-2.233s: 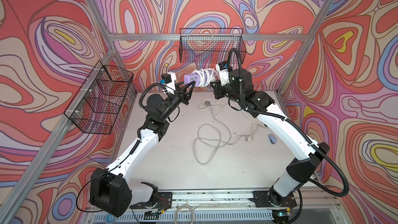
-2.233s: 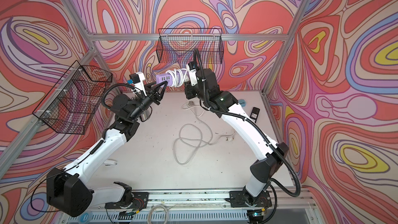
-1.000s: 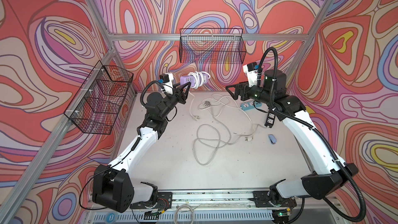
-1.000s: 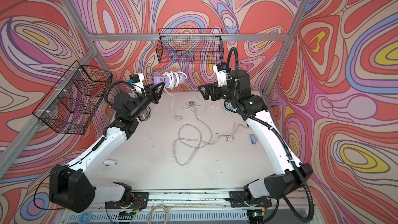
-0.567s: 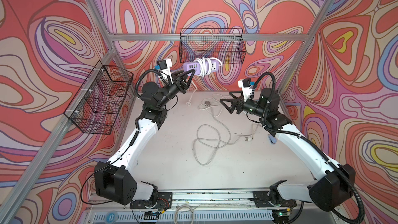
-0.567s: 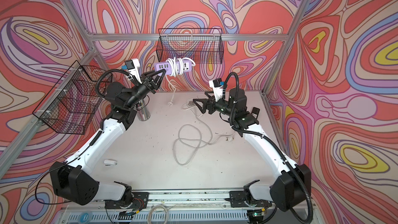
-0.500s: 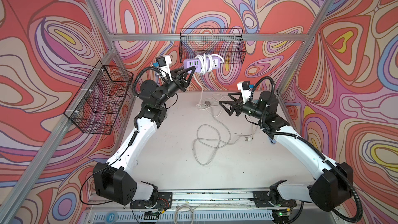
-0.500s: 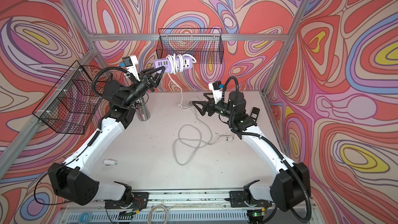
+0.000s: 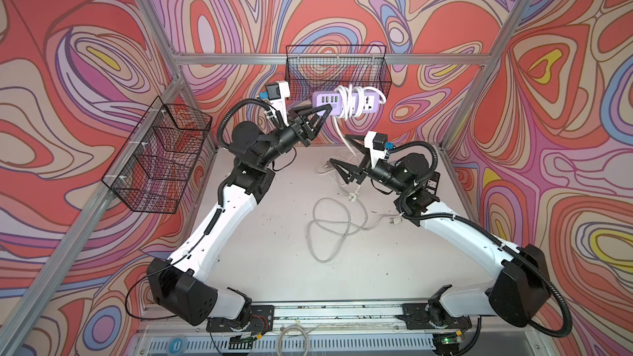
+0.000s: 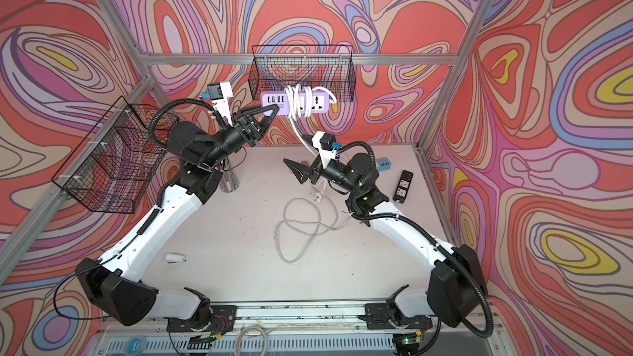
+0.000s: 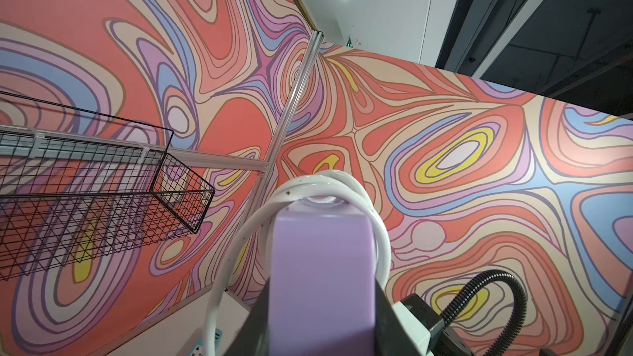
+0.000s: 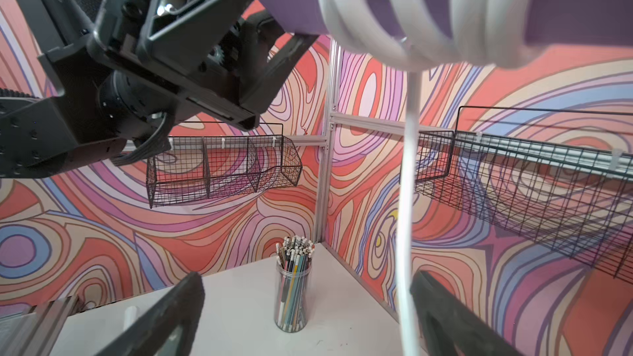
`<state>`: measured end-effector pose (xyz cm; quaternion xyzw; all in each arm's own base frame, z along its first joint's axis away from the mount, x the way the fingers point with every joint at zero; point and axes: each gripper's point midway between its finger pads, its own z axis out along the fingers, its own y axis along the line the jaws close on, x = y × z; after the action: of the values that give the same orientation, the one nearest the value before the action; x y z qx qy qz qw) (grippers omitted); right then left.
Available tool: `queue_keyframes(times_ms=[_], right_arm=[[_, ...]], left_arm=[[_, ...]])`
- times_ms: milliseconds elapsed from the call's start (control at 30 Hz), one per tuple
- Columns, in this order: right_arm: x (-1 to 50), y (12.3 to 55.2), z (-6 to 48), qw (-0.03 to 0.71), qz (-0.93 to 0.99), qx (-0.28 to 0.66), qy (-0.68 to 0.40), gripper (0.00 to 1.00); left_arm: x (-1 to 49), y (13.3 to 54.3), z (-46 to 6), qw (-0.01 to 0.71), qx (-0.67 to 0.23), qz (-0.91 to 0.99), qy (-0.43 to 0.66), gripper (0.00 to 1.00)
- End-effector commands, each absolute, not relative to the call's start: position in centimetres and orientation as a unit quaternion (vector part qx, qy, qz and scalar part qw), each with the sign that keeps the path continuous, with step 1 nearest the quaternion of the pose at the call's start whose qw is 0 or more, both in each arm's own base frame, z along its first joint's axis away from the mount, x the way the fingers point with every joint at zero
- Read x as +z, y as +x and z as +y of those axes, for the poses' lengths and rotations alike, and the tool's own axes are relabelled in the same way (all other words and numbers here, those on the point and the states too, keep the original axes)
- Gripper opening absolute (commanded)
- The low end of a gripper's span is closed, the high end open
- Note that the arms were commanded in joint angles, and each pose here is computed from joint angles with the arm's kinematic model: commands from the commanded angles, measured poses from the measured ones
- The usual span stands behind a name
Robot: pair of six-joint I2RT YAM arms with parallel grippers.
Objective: Unwrap the cord wrapped around the power strip
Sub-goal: Unwrap the power cord from the power strip.
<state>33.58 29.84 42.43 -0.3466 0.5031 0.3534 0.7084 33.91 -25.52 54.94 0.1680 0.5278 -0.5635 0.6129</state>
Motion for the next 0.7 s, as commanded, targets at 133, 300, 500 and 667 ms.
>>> queue_keyframes(times_ms=[133,300,500,667], right_arm=[[42.9,34.6,30.5,0.728,0.486,0.34,-0.343,0.97],[43.1,35.4,31.0,0.735,0.474,0.35,-0.334,0.97],[44.3,36.5,31.4,0.755,0.454,0.353,-0.315,0.98],[44.2,37.6,31.9,0.75,0.466,0.35,-0.312,0.66]], left_arm=[[59.8,30.5,-24.9,0.642,-0.582,0.464,0.183,0.0],[60.7,30.0,-24.9,0.641,-0.593,0.453,0.183,0.0],[61.1,29.7,-24.8,0.639,-0.601,0.445,0.176,0.0],[61.1,29.5,-24.5,0.64,-0.605,0.443,0.17,0.0]])
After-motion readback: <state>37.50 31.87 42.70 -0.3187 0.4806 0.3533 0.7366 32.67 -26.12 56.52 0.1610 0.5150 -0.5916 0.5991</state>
